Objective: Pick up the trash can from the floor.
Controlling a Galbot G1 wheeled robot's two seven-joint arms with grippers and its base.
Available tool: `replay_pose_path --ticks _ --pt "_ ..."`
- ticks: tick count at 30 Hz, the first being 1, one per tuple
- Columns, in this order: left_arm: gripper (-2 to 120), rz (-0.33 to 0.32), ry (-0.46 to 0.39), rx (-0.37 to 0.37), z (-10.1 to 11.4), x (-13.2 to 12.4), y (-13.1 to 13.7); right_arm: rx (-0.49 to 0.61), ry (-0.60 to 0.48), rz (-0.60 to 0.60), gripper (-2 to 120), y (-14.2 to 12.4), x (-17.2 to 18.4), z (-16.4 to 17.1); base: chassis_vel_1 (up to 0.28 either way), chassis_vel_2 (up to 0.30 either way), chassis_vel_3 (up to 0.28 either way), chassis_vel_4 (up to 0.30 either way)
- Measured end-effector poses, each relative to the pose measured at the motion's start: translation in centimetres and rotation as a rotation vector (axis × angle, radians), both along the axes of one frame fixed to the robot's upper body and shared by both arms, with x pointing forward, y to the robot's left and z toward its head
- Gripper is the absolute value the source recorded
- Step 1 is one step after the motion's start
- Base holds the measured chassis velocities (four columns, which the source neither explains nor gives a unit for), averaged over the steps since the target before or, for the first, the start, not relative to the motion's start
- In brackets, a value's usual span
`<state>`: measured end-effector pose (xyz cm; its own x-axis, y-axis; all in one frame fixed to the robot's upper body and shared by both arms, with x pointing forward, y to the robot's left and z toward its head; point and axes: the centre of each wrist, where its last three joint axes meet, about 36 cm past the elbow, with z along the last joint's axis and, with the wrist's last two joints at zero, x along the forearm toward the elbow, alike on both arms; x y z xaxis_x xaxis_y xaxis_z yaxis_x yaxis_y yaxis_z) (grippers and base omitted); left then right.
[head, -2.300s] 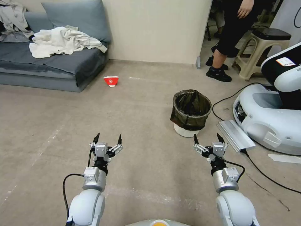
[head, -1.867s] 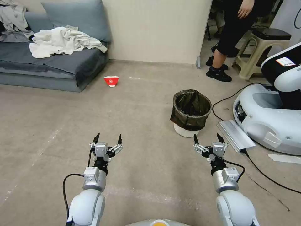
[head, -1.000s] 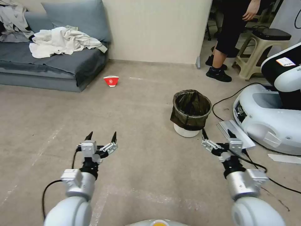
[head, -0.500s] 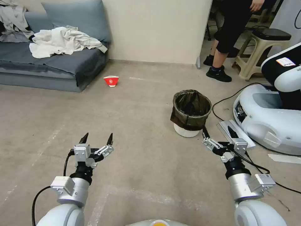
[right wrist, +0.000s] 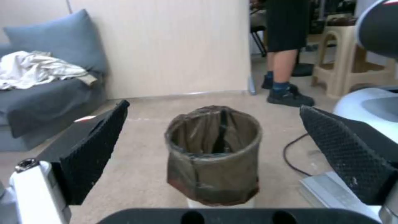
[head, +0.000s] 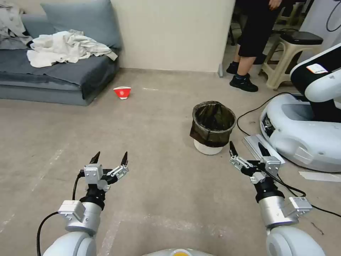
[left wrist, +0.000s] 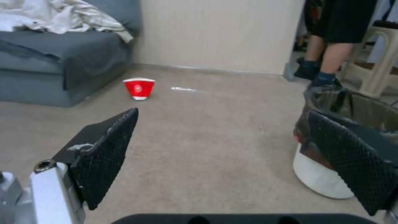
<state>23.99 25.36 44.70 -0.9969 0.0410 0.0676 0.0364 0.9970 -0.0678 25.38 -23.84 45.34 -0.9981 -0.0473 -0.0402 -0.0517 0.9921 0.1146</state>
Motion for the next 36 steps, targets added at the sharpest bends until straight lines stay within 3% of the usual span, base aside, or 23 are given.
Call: replay_pose_path --ticks 18,36 --pt "100 0.008 -0.012 0.004 0.27 -0.03 0.09 0.001 -0.035 -0.008 100 0.04 -0.01 -0.1 -0.087 -0.083 -0.089 -0.097" --pt "100 0.021 -0.02 0.003 0.29 0.02 0.08 0.016 -0.051 -0.005 100 -0.01 0.1 -0.68 -0.006 -0.004 -0.005 0.0"
